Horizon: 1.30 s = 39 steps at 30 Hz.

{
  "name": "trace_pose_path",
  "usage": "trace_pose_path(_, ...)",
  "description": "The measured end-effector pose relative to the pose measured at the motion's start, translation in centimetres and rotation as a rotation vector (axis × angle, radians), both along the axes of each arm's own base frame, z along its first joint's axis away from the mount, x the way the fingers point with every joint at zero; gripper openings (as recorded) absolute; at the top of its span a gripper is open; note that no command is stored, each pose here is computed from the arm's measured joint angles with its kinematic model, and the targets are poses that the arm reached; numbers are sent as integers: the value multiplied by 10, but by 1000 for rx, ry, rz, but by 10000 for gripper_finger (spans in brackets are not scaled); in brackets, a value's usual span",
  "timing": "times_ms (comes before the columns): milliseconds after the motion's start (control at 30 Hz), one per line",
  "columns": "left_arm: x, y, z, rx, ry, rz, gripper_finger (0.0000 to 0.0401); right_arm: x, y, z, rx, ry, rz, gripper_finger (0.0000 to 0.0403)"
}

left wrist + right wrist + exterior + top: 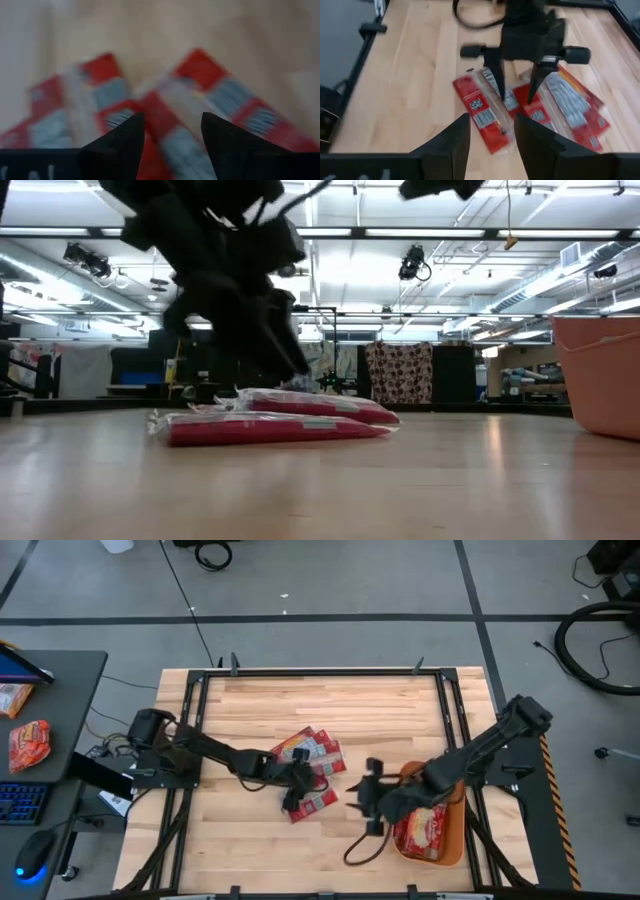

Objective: Sort popcorn bags into baskets
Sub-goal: Put the red popcorn bag into the orange bin

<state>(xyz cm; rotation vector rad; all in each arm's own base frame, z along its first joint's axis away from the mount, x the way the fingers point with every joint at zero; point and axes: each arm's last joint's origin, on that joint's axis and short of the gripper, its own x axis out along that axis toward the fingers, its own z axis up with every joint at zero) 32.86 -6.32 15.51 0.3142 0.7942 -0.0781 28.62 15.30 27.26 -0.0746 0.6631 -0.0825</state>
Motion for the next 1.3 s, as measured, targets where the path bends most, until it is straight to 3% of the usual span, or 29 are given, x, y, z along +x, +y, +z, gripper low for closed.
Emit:
trace_pose_path(167, -14, -3, -2, -192, 164, -21, 199, 25, 12, -28, -107, -3, 85, 158)
trace_pose_path(367, -27, -8, -13, -197, 326, -23, 199, 52, 18, -64, -153, -18, 118, 158)
trace_pose_path(867, -20, -12, -27, -189, 325, -27, 199, 89, 6, -147, -241, 82, 190, 158)
trace_pose_path(1100, -19, -12, -28, -190, 320, -28, 199, 93, 7, -168, -379, 112, 291, 158)
trace_pose_path(1300, -17, -13, -27, -193, 301, -31, 199, 94, 7, -177, -509, 125, 270, 158)
